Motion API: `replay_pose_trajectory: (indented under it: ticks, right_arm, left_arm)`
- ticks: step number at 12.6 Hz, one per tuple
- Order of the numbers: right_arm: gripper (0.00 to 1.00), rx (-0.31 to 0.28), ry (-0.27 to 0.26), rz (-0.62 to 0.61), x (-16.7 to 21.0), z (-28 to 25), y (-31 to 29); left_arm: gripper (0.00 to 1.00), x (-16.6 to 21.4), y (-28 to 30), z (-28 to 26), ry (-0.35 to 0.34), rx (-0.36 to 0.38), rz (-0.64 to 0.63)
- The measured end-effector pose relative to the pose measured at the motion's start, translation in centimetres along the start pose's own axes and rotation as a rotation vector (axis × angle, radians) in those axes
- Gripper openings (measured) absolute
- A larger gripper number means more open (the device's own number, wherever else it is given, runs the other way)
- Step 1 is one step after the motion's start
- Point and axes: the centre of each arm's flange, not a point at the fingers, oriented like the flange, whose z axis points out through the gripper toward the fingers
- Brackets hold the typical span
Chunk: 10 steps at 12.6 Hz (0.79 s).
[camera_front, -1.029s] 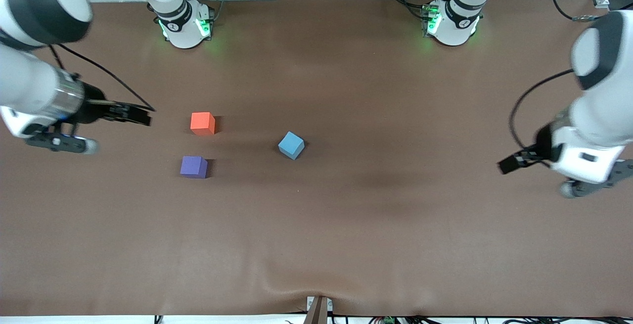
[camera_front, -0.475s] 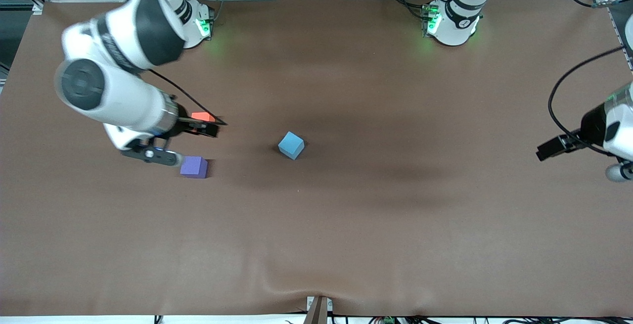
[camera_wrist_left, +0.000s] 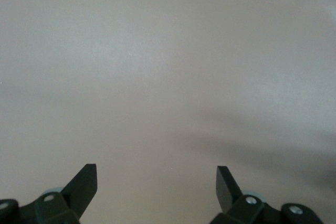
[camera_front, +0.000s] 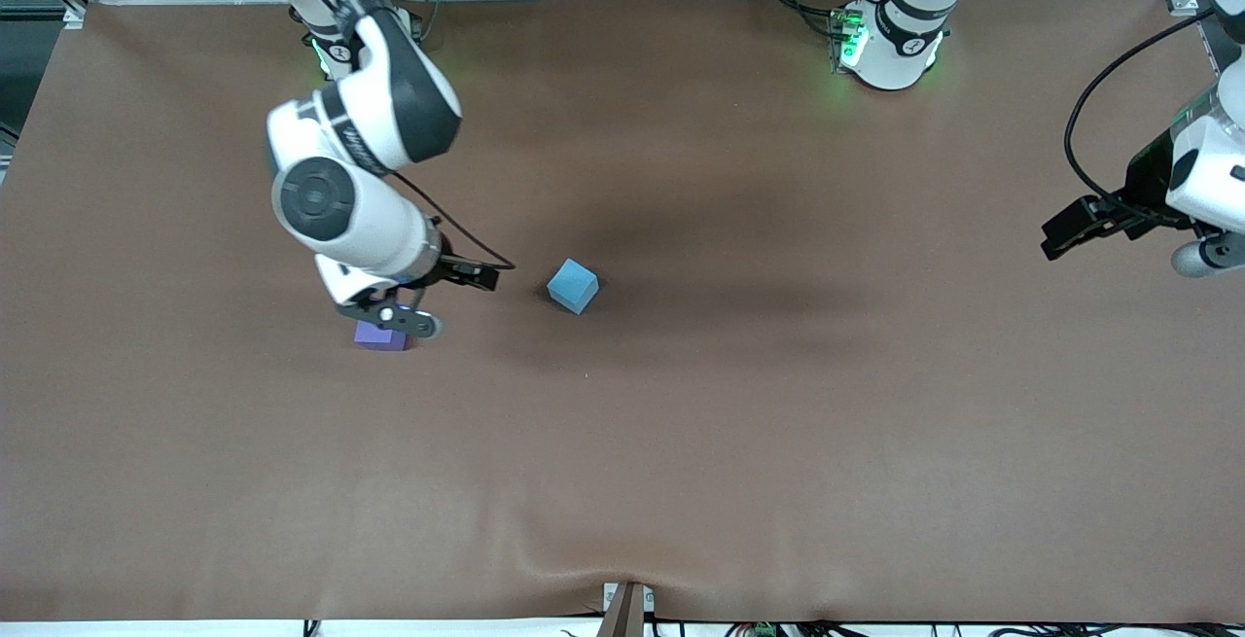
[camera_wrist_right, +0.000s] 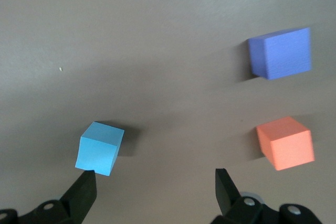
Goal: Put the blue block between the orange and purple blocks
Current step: 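Lower the right gripper onto the blue cube and grasp it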
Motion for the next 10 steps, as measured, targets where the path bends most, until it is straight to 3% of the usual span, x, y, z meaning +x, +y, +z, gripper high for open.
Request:
replay_pose_trajectory:
  ticks: [10]
  right_arm:
    - [1.0, 0.049, 0.053, 0.166, -2.9, 13.4, -7.7]
  left_arm:
    - [1.0, -1.2, 0.8, -0.6, -0.022, 0.007, 0.112]
